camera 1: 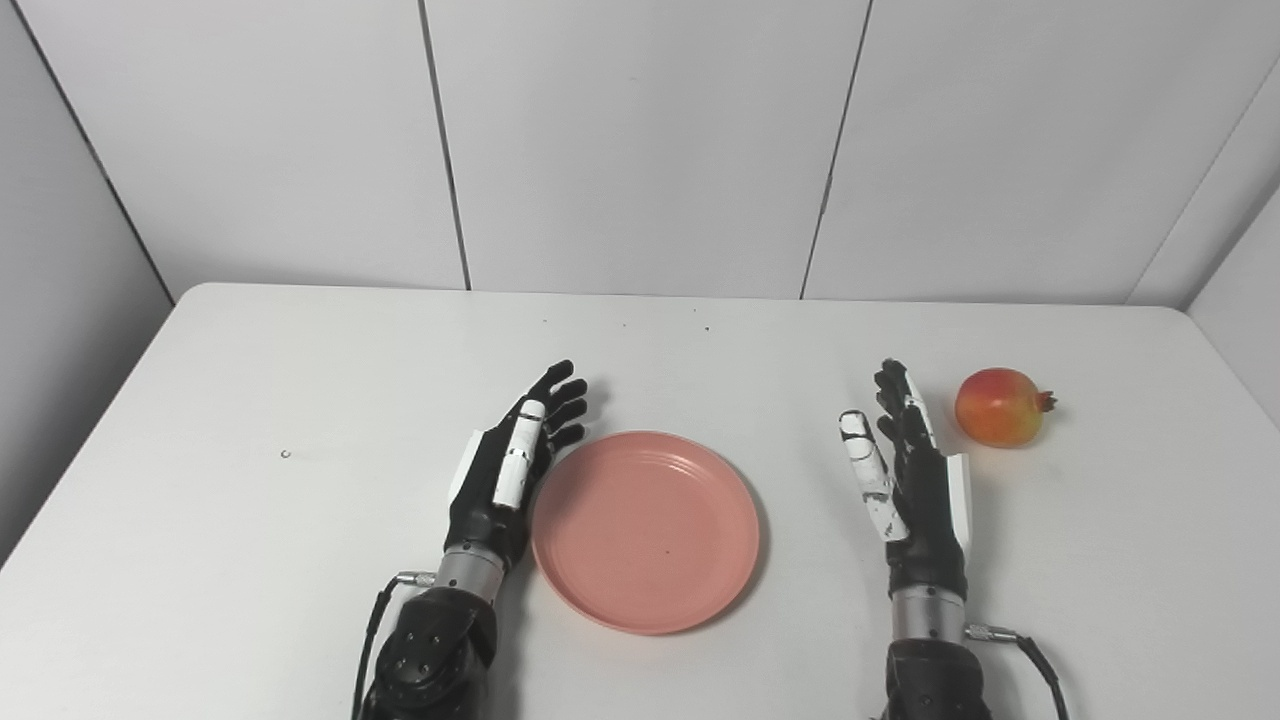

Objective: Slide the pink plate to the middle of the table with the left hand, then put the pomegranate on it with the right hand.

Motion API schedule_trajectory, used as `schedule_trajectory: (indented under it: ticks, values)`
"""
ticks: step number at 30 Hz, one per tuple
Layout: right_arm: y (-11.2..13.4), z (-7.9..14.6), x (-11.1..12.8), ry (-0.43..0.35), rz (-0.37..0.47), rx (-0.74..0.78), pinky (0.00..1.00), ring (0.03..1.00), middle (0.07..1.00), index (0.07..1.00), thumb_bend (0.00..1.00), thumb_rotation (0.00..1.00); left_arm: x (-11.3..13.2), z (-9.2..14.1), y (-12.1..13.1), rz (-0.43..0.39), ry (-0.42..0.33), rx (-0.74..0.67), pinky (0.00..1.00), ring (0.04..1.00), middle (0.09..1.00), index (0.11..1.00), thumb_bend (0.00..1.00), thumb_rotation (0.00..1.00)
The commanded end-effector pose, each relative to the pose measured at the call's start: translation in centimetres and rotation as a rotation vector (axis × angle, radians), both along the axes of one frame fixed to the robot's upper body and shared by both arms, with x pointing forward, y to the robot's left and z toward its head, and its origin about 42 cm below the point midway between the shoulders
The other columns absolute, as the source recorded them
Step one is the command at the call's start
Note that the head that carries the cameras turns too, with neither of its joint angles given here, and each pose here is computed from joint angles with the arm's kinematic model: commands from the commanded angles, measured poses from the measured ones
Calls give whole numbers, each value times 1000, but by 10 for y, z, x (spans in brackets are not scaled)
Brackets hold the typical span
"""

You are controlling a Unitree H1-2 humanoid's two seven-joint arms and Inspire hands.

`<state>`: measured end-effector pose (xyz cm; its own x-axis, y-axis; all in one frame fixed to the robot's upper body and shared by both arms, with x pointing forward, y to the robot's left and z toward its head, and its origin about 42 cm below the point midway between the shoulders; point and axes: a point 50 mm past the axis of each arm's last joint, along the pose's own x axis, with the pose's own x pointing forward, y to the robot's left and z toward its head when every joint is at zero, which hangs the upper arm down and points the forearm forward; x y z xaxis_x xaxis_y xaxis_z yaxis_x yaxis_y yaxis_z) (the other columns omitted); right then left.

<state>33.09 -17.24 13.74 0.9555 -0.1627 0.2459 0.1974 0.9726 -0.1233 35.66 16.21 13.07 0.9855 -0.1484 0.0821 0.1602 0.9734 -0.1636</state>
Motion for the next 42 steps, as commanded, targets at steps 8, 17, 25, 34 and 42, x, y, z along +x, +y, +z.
schedule_trajectory:
  ticks: [8,17,25,34,42]
  values:
    - [-3,20,9,-86,-16,-7,914,909,904,912,567,868,3,5,-2,-28,-55,-93,836,853,845,823,387,849]
    - [-13,24,8,-106,-88,-41,920,920,885,891,606,857,4,4,0,-17,-42,-37,841,858,854,836,372,895]
    - [-34,42,9,-185,-141,-71,912,927,897,903,610,754,2,5,1,-39,-42,33,843,861,854,834,344,994]
    - [-69,70,14,-230,-295,-171,898,905,890,901,657,531,2,6,2,-49,-56,55,849,866,854,829,333,1000]
    - [-95,81,26,-212,-333,-252,882,919,915,920,683,405,2,5,5,-45,-54,64,849,867,853,831,345,990]
